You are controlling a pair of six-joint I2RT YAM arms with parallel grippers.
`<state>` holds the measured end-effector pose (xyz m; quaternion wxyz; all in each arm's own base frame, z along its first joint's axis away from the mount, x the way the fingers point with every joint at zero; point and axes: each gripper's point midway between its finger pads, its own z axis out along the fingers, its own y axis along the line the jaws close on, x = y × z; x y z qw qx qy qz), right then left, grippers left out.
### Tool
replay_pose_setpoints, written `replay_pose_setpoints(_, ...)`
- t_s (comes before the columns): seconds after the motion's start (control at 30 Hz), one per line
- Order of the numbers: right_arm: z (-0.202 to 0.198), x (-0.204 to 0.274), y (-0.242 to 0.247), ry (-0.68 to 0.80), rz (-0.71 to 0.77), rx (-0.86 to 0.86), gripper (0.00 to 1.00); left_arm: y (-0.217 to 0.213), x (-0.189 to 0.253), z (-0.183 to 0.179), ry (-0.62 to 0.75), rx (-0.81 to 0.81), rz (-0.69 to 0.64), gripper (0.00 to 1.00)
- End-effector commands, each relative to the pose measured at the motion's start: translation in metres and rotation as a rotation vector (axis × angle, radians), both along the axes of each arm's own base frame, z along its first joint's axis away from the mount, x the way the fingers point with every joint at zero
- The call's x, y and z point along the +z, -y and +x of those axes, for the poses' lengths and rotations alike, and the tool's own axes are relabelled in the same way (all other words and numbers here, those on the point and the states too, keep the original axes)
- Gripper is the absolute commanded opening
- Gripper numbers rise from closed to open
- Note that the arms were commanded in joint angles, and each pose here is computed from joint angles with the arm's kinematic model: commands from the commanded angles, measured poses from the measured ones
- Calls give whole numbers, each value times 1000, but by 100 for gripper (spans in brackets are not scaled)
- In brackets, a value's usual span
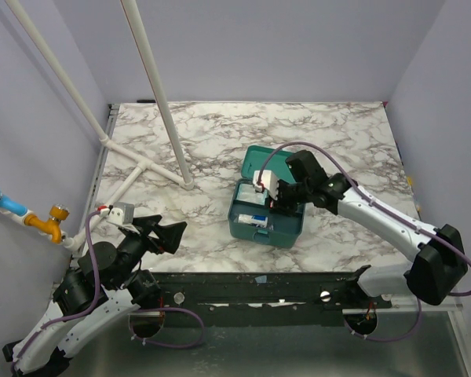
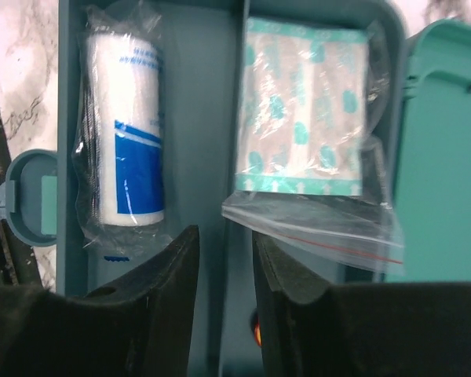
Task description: Organize the medicine kit
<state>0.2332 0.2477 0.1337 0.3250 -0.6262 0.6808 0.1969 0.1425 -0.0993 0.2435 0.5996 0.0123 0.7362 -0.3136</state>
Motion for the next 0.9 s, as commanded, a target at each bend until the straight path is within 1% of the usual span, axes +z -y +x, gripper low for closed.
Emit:
replay_pose_setpoints(0.0,13,40,4,100,-1,-44,38,4,0,0,8,-18,5,96)
replay_pose_setpoints(0.1,26,65,16,184,-5,-137,39,4,1,-1,12,-22,5,97)
replay_pose_setpoints(0.17,32,82,22,234,13,-195,43,5,1,-1,13,-27,6,97)
replay_pose_setpoints(0.2,38,91,28,262,18,-253,46,5,1,-1,15,-29,4,97)
replay_pose_setpoints(0.27,53,108,40,314,46,-393,51,5,1,-1,15,-31,6,97)
replay_pose_setpoints(0.33,66,122,52,356,75,-526,53,6,1,-1,14,-31,7,97)
replay_pose_setpoints(0.4,76,133,60,374,118,-649,54,6,1,-1,16,-35,6,97)
replay_pose_setpoints(0.43,82,136,65,373,144,-737,54,6,1,-2,16,-35,6,97)
replay_pose_setpoints(0.53,102,139,90,385,163,-975,54,6,1,-2,16,-34,4,97)
replay_pose_setpoints(0.6,112,135,103,370,172,-1077,50,6,2,-2,17,-34,3,97)
replay_pose_setpoints(0.67,121,131,116,345,198,-1173,43,6,2,-2,17,-35,3,97)
replay_pose_setpoints(0.77,134,121,145,297,243,-1348,27,7,1,-2,15,-43,9,97)
replay_pose_setpoints(0.87,142,105,164,255,271,-1446,12,12,-1,-3,4,-66,33,97)
